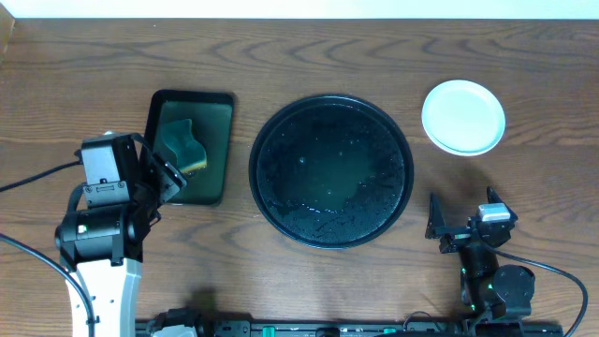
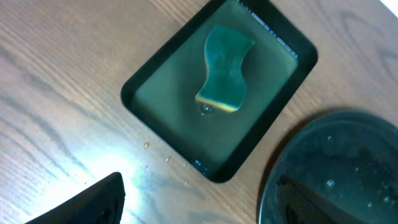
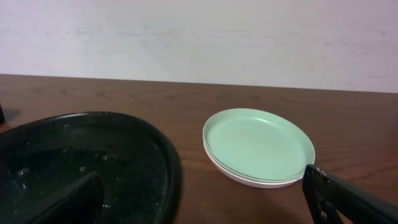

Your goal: Clean dirty plates on tray and stack at the side

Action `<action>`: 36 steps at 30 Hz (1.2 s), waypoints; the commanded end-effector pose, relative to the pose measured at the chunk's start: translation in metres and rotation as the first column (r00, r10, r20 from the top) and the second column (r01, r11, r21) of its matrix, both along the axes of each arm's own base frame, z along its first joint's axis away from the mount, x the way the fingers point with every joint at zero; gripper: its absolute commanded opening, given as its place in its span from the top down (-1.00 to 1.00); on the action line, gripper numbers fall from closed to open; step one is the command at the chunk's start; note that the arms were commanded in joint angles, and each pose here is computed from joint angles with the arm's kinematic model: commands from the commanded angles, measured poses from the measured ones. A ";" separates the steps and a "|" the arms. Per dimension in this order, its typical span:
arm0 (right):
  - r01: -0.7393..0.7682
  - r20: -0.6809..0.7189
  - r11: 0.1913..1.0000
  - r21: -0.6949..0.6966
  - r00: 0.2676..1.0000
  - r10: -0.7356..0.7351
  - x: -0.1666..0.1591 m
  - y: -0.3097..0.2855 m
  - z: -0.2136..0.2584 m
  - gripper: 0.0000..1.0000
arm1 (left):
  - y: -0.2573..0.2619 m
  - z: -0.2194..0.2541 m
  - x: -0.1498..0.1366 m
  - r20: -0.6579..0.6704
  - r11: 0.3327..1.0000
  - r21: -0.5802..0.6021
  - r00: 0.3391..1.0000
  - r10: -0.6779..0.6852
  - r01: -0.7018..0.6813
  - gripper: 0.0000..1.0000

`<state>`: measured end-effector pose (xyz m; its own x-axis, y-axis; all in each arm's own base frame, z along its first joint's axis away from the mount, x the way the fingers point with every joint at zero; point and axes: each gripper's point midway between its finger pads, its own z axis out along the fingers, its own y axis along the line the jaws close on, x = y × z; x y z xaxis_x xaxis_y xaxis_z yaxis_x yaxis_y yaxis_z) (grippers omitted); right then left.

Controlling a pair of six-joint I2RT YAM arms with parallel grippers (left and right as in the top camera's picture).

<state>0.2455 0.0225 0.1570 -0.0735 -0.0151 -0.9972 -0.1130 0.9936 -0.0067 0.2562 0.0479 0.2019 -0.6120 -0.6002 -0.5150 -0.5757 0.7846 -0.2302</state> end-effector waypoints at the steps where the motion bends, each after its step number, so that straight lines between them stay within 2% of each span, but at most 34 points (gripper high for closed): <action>1: 0.008 0.005 1.000 -0.012 1.000 -0.008 0.000 -0.002 0.001 -0.98 | 0.002 -0.003 -0.003 -0.022 1.000 0.001 1.000 0.012 -0.012 -0.56; 4: 0.008 0.005 1.000 -0.012 1.000 -0.008 0.000 -0.002 0.001 -0.99 | -0.006 -0.010 -0.002 -0.038 0.999 -0.031 0.999 -0.020 0.019 -0.56; 7: 0.008 0.005 1.000 -0.012 1.000 -0.008 0.000 -0.002 0.001 -0.98 | -0.017 -0.019 -0.007 -0.064 0.987 -0.004 0.985 -0.162 0.162 -0.56; 10: 0.008 0.005 1.000 -0.012 1.000 -0.008 0.000 -0.002 0.000 -0.99 | -0.036 -0.031 -0.014 -0.054 0.924 0.031 0.924 -0.378 0.380 -0.56; 14: 0.009 0.005 1.000 -0.012 1.000 -0.009 0.000 -0.002 0.001 -0.99 | -0.056 -0.045 -0.027 0.053 0.848 0.096 0.848 -0.527 0.521 -0.56; 17: 0.008 0.005 1.000 -0.012 1.000 -0.008 0.000 -0.002 0.001 -0.99 | -0.063 -0.048 -0.034 0.164 0.834 0.151 0.818 -0.551 0.531 -0.56; 21: 0.008 0.005 1.000 -0.012 1.000 -0.008 0.000 -0.002 0.001 -0.99 | -0.064 -0.050 -0.039 0.233 0.832 0.205 0.800 -0.552 0.515 -0.56; 28: 0.008 0.005 1.000 -0.012 1.000 -0.008 0.000 -0.002 0.001 -0.98 | -0.064 -0.034 -0.032 0.392 0.826 0.326 0.730 -0.560 0.459 -0.56; 36: 0.008 0.005 1.000 -0.012 1.000 -0.008 0.000 -0.002 0.001 -0.99 | -0.064 -0.045 -0.034 0.467 0.809 0.415 0.666 -0.582 0.416 -0.56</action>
<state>0.2455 0.0219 0.1575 -0.0712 -0.0150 -0.9973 -0.1096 0.9940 -0.0072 0.2221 -0.0124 0.1609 -0.3692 -0.1178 -0.9218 0.0542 0.9875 -0.1479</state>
